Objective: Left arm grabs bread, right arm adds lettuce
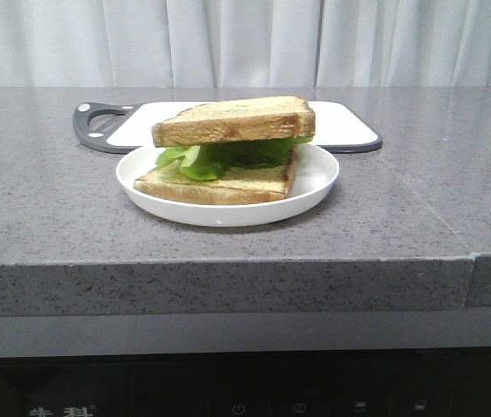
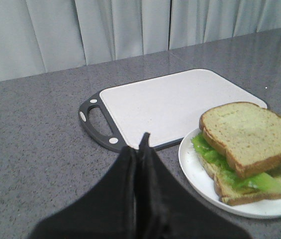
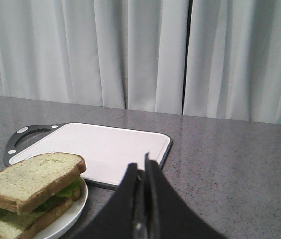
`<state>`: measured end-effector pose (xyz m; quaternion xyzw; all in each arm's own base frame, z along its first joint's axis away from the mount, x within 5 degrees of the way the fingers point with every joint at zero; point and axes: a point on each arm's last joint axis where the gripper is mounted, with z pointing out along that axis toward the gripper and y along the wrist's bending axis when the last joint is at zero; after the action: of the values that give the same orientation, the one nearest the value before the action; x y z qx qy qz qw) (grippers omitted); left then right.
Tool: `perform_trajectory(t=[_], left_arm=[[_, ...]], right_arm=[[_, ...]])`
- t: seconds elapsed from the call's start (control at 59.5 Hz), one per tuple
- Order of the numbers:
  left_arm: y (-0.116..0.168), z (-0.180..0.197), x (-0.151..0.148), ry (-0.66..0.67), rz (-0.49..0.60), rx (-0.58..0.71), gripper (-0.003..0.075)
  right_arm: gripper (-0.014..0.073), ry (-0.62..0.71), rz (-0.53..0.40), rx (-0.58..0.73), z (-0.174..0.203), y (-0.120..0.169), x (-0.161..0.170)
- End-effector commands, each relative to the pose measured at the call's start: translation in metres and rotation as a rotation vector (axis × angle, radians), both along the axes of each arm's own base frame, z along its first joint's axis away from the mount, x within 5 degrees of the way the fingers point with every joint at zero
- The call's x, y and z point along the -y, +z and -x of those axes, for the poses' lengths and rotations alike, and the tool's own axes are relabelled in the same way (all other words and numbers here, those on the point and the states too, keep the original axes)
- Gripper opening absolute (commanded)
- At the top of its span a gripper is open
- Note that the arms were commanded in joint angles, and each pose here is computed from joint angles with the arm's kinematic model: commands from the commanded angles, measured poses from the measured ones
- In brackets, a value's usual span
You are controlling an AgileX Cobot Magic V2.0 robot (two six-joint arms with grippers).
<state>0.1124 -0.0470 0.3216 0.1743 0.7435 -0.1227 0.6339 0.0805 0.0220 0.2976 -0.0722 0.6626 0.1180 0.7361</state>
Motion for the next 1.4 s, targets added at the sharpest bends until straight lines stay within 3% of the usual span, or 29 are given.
perform_trajectory(t=[0.0,0.286,0.757,0.841,1.009,1.245,1.379], left_arm=[[0.001,0.016,-0.009,0.042,0.052,0.119,-0.0021],[-0.02,0.052,-0.022,0.055,0.097,0.249,-0.002],[-0.028,0.05,-0.023,0.065,0.1,0.245,-0.002],[-0.029,0.049,-0.024,0.08,0.061,0.266,-0.0021],[-0.029,0.049,-0.027,0.109,0.107,0.244,-0.002],[-0.043,0.054,-0.035,0.211,0.054,0.15,-0.002],[-0.058,0.063,-0.041,0.305,0.058,0.182,-0.002]], right_arm=[[-0.007,-0.036,-0.007,0.103,0.001,0.016,0.003],[-0.007,-0.036,-0.007,0.103,0.001,0.016,0.003],[-0.007,-0.036,-0.007,0.103,0.001,0.016,0.003],[-0.007,-0.036,-0.007,0.103,0.001,0.016,0.003],[-0.007,-0.036,-0.007,0.103,0.001,0.016,0.003],[-0.007,-0.036,-0.007,0.103,0.001,0.016,0.003],[-0.007,-0.036,-0.007,0.103,0.001,0.016,0.003]])
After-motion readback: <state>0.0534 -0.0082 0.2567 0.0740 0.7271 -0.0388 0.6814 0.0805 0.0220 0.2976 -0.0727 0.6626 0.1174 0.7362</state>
